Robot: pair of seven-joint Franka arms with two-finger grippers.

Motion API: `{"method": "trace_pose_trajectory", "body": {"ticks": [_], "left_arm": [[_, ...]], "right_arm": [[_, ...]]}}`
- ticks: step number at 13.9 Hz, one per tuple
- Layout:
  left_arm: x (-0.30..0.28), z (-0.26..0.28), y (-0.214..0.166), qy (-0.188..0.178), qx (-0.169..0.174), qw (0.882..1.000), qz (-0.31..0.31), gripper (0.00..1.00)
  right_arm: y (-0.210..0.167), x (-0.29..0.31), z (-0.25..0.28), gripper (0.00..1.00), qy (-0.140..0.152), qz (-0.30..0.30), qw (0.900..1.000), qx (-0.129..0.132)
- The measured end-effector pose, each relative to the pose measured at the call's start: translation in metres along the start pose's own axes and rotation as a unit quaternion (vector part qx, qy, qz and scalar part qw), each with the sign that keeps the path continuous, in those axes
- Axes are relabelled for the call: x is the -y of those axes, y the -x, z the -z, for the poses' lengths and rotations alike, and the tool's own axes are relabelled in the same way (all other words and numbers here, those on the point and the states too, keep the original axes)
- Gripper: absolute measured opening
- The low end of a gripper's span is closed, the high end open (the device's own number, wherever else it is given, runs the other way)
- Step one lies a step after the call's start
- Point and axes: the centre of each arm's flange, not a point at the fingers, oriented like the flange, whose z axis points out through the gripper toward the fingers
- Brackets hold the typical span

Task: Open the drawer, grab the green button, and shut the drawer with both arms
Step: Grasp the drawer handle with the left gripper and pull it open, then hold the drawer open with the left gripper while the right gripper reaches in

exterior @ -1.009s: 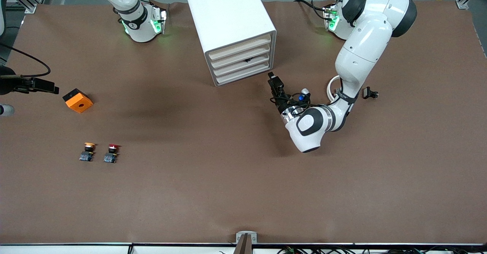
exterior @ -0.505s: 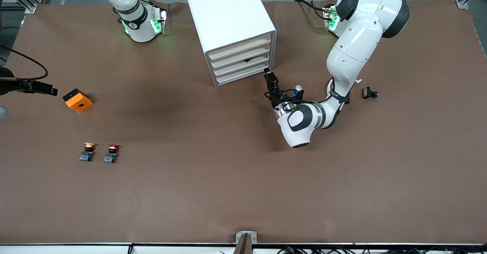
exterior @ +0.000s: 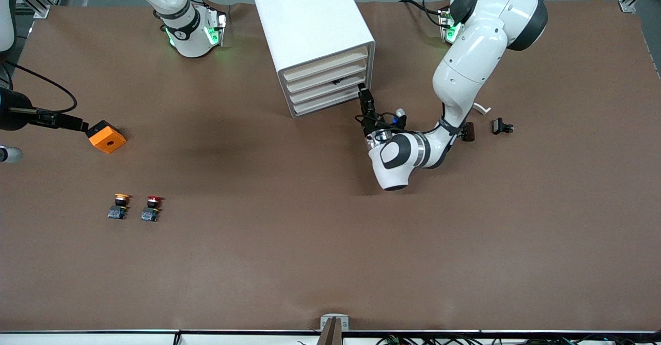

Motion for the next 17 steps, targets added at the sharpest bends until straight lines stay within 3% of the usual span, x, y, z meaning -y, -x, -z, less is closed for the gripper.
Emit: {"method": "trace_pose_trajectory", "body": {"ticks": [11,13,16,17], "left_arm": [[0.015,-0.049,0.015,-0.005,-0.047,0.999,0.004,0.46],[0.013,-0.054,0.017,-0.005,-0.050,0.999,0.005,0.42],[0.007,-0.054,0.016,0.006,-0.045,0.999,0.008,0.14],[0.007,-0.054,0.015,0.005,-0.045,0.999,0.005,0.09]], "right_arm": [[0.002,0.014,0.001,1.00,0.003,-0.007,1.000,0.000],[0.004,0.025,0.001,1.00,0.005,-0.032,0.999,0.000],[0.012,0.070,-0.001,1.00,0.014,-0.081,0.997,-0.003],[0.017,0.087,-0.002,1.00,0.017,-0.097,0.995,-0.004]]}}
